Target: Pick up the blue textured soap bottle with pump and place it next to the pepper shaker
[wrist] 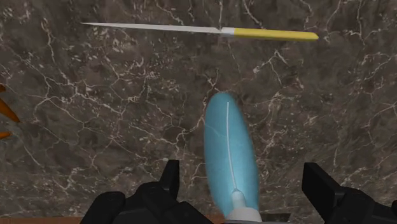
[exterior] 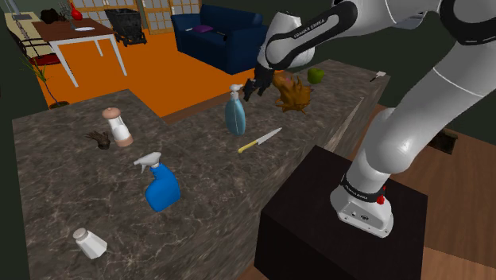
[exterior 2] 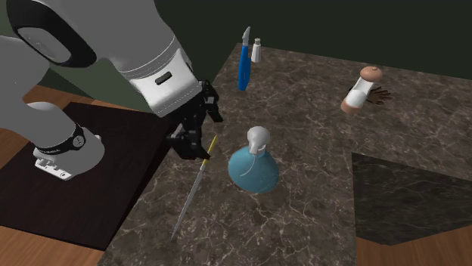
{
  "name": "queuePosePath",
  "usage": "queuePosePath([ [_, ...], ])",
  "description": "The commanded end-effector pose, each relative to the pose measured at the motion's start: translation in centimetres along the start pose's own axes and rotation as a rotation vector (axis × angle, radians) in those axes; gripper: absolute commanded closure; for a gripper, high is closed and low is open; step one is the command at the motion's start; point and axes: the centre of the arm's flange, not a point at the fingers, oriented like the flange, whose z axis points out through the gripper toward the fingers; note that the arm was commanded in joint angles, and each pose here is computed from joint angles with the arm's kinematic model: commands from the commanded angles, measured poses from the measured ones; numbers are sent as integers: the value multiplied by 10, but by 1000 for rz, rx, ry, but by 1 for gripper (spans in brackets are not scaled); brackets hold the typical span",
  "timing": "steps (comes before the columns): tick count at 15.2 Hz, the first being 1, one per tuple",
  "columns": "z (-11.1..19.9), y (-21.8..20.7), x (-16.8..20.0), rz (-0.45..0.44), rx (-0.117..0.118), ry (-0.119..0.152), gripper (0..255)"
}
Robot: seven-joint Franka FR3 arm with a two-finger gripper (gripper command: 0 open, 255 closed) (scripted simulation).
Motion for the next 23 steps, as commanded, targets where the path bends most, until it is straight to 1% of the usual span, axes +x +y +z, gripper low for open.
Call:
queuePosePath([
  [1,21,0,16,-15,8,26,0],
  [5,60,-3,39,-42,25,64,0],
  [13,100,-4,42,-42,25,64,0],
  [20,100,-4,42,-42,25,64,0],
  [21,100,-4,42,-42,25,64,255],
  [23,100,-4,42,-42,25,64,255],
])
